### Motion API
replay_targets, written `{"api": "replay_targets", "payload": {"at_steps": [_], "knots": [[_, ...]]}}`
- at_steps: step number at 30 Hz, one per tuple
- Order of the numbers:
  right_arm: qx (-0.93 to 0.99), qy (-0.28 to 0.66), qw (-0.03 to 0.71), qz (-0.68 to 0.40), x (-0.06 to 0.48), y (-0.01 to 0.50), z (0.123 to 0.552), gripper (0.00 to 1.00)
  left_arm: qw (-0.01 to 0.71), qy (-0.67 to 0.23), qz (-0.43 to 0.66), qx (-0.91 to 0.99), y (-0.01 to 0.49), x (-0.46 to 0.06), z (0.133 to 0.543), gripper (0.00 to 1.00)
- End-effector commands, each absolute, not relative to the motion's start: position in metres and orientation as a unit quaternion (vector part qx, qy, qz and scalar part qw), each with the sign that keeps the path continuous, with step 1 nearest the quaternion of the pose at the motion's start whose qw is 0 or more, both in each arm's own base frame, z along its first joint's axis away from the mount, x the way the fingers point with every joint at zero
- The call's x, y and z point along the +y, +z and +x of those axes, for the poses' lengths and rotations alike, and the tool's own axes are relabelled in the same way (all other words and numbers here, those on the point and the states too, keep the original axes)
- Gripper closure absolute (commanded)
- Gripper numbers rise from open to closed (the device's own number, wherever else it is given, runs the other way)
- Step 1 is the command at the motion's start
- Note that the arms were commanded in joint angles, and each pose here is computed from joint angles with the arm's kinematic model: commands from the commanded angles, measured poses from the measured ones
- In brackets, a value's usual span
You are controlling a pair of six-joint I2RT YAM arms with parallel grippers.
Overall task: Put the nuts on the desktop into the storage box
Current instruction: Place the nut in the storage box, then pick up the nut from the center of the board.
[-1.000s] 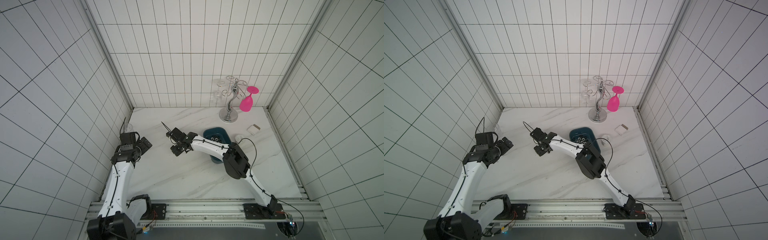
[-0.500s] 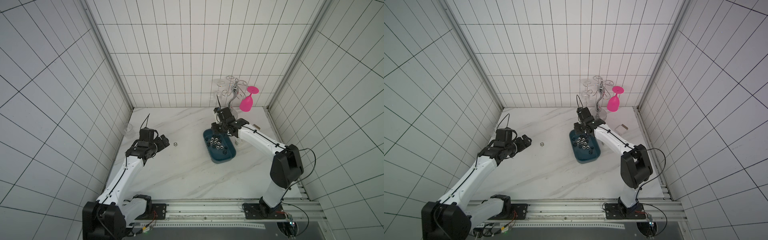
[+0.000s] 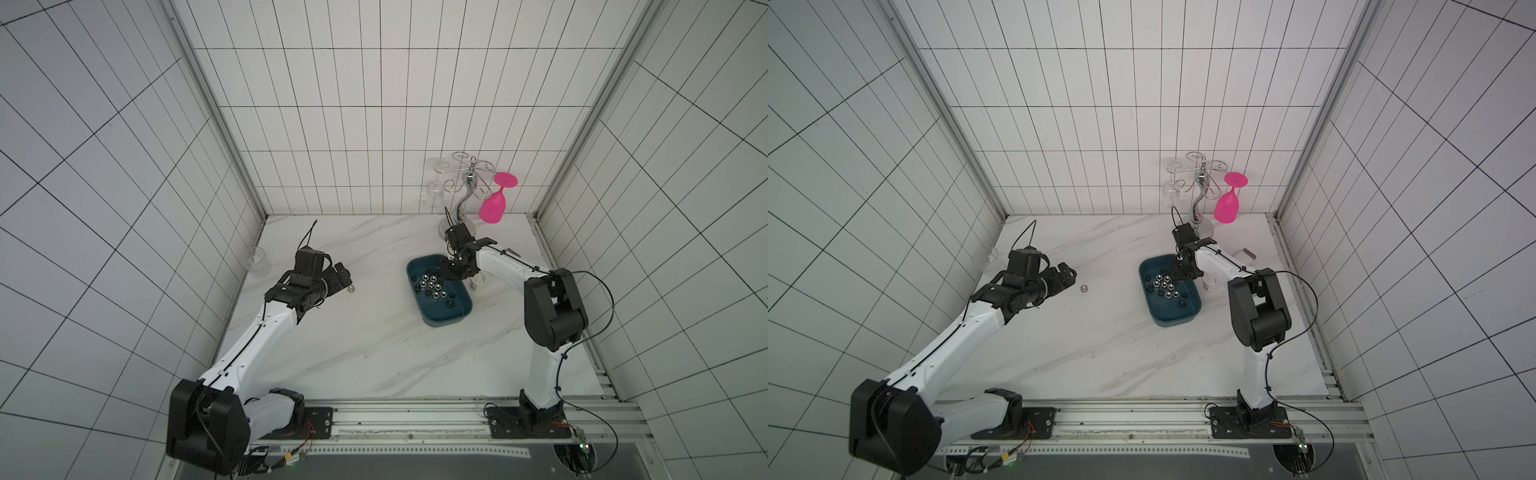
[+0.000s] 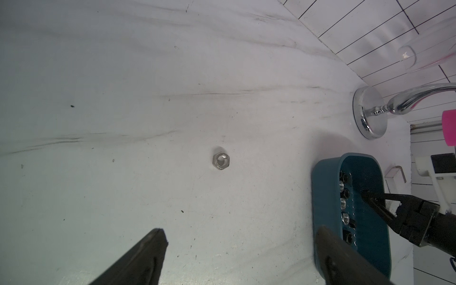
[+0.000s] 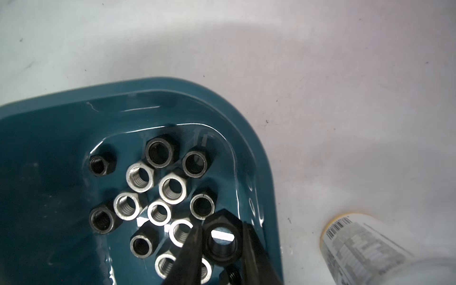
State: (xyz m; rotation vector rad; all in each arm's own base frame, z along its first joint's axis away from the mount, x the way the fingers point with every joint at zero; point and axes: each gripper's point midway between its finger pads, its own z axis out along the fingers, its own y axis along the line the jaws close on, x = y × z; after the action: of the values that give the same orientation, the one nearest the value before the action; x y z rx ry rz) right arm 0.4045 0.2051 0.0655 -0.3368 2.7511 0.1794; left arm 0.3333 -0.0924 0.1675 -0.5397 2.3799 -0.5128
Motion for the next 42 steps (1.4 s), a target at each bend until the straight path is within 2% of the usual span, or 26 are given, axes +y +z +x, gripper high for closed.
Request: {"api": "replay_targets", "payload": {"at_steps": [1, 6, 10, 14, 19, 24, 30, 36, 42], "knots": [[0.977, 0.057, 0.165, -0.120, 0.201, 0.057, 0.400, 0.63, 0.338, -0.192, -0.204, 0.899, 0.181, -0.092, 0.342, 0.02], [0.973, 0.055, 0.188, -0.123, 0.200, 0.076, 0.403, 0.50, 0.341, -0.186, -0.202, 0.899, 0.184, -0.090, 0.342, 0.02], [0.964, 0.066, 0.219, -0.139, 0.216, 0.104, 0.399, 0.49, 0.348, -0.174, -0.203, 0.899, 0.186, -0.085, 0.342, 0.02], [0.942, 0.098, 0.249, -0.202, 0.270, 0.133, 0.383, 0.46, 0.365, -0.139, -0.219, 0.894, 0.187, -0.068, 0.344, 0.02], [0.916, 0.156, 0.253, -0.270, 0.354, 0.141, 0.363, 0.42, 0.354, -0.139, -0.250, 0.890, 0.184, -0.044, 0.343, 0.02], [0.899, 0.182, 0.239, -0.319, 0.422, 0.126, 0.354, 0.40, 0.342, -0.117, -0.275, 0.891, 0.182, -0.017, 0.334, 0.02], [0.885, 0.185, 0.219, -0.368, 0.479, 0.094, 0.345, 0.37, 0.339, -0.093, -0.288, 0.891, 0.180, 0.003, 0.320, 0.02], [0.876, 0.159, 0.215, -0.401, 0.511, 0.071, 0.341, 0.35, 0.348, -0.079, -0.304, 0.883, 0.182, 0.023, 0.309, 0.02], [0.876, 0.154, 0.208, -0.408, 0.521, 0.053, 0.338, 0.35, 0.344, -0.069, -0.306, 0.885, 0.180, 0.034, 0.302, 0.02]]}}
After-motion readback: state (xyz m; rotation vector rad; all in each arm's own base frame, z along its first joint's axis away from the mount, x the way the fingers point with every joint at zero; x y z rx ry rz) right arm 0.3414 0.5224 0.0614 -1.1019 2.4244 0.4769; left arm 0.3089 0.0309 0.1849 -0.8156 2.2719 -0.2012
